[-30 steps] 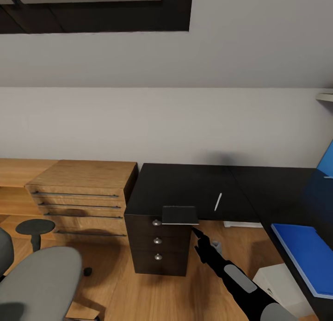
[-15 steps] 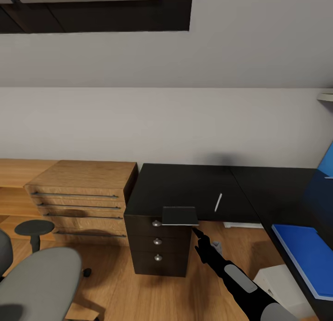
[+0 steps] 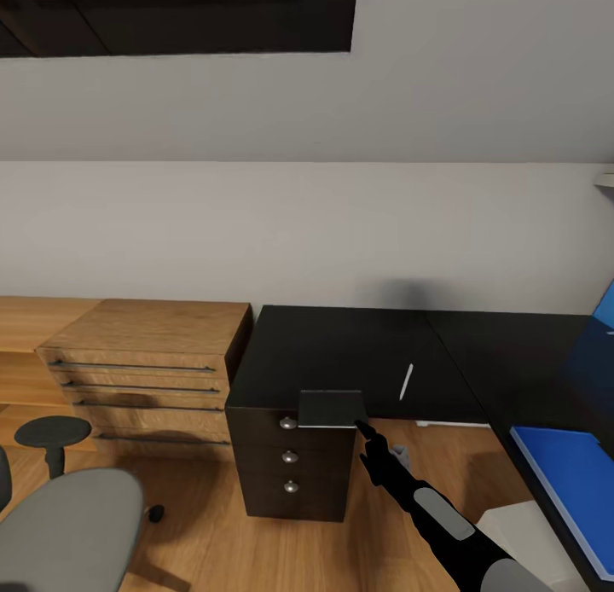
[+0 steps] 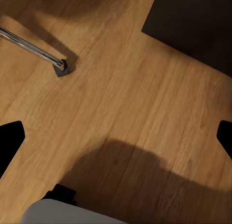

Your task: In the bedroom, organize the workspace by keeping the computer under the desk, ensuring the monitor is on the desk, placing the keyboard on the desk next to the monitor, placing the mouse on the desk next to the keyboard, moving the folder from the swivel chair onto the desk next to the mouse, stacking the notebook on top of the folder with the pen on top of the notebook, and positioning the swivel chair next to the desk.

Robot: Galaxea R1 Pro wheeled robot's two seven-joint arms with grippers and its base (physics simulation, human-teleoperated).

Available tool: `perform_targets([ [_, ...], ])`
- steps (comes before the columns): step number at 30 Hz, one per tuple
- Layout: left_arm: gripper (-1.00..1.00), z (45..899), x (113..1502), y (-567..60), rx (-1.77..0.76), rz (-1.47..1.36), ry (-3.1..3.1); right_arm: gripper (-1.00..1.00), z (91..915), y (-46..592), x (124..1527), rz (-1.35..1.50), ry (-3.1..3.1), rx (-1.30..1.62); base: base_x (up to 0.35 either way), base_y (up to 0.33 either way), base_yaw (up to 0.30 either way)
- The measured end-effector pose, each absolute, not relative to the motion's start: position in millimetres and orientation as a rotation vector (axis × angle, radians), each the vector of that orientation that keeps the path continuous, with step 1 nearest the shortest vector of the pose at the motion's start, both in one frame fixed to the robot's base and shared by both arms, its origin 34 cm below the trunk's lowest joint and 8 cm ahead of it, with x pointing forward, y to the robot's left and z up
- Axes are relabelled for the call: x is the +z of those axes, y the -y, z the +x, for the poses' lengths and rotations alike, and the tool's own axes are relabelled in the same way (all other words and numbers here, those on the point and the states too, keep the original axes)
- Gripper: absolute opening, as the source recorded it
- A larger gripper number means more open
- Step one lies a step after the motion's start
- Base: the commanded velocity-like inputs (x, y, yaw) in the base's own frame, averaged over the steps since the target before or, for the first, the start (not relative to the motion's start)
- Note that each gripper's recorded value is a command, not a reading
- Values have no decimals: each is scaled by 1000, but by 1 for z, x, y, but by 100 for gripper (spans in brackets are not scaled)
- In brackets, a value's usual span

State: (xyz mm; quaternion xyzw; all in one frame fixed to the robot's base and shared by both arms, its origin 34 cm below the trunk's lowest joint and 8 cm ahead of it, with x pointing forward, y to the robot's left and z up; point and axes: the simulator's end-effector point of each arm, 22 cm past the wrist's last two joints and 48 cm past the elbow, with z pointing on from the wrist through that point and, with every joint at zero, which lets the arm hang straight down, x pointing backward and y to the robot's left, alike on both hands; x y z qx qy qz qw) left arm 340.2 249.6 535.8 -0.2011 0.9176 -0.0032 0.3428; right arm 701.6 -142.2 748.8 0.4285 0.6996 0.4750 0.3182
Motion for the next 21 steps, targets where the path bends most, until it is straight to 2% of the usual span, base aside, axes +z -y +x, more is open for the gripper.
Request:
perform_targets([
  [21,100,340,518,-249,-8,-525,-2385,100,702,142,731,1128,-1841,1248,3,0,0],
])
